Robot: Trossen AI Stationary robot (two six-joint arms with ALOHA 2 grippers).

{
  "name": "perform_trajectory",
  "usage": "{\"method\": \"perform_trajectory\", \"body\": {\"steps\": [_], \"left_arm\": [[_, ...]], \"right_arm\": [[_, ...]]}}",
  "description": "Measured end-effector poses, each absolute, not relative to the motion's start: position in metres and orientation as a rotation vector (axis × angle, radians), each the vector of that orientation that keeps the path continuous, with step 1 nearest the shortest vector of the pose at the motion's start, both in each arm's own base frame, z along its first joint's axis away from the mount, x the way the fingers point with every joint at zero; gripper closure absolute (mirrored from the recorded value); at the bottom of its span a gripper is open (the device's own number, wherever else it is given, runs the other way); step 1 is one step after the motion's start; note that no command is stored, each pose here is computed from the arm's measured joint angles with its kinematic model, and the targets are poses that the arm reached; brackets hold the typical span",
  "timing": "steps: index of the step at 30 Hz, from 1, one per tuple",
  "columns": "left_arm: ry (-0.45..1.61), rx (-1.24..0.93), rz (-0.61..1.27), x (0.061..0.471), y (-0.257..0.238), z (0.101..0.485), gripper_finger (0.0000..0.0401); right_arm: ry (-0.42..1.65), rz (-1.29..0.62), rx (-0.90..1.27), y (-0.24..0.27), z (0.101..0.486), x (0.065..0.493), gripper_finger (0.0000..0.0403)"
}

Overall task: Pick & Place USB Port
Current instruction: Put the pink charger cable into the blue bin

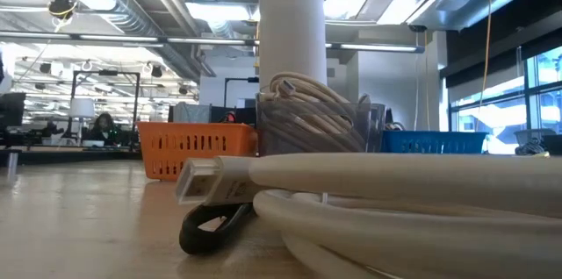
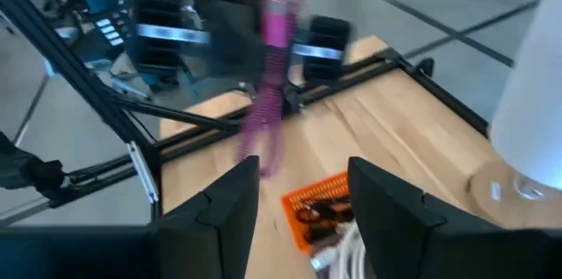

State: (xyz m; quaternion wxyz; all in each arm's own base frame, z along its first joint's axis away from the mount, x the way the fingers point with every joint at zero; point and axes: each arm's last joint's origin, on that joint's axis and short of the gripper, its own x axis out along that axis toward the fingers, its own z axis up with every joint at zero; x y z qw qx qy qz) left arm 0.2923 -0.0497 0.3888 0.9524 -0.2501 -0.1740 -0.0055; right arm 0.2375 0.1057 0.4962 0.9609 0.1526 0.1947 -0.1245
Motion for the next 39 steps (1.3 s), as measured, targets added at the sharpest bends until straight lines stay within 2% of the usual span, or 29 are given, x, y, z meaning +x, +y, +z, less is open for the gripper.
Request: {"method": "perform_trajectory", "body": {"steps": [7, 14, 28, 32, 39], "left_arm": [[-0.376, -0.516, -0.067, 0.300, -0.027, 0.394, 0.0395], [-0.401, -0.471, -0.145, 0.310, -0.028, 0.410, 0.0395], [-0.357, -0.482, -0.189, 0.321, -0.034, 0.404, 0.0395], [-0.350, -0.481, -0.191, 0.323, -0.034, 0.403, 0.0395], [-0.355, -0.477, -0.229, 0.322, -0.036, 0.405, 0.0395]], "right_arm": [[0.349, -0.223, 0.282, 0.116, 0.494, 0.256, 0.0226], [0.336, -0.225, 0.242, 0.121, 0.487, 0.278, 0.0226], [0.305, -0.227, 0.240, 0.112, 0.488, 0.289, 0.0229], [0.314, -0.202, 0.258, 0.108, 0.486, 0.295, 0.0255], [0.333, -0.174, 0.265, 0.107, 0.483, 0.302, 0.0332]]}}
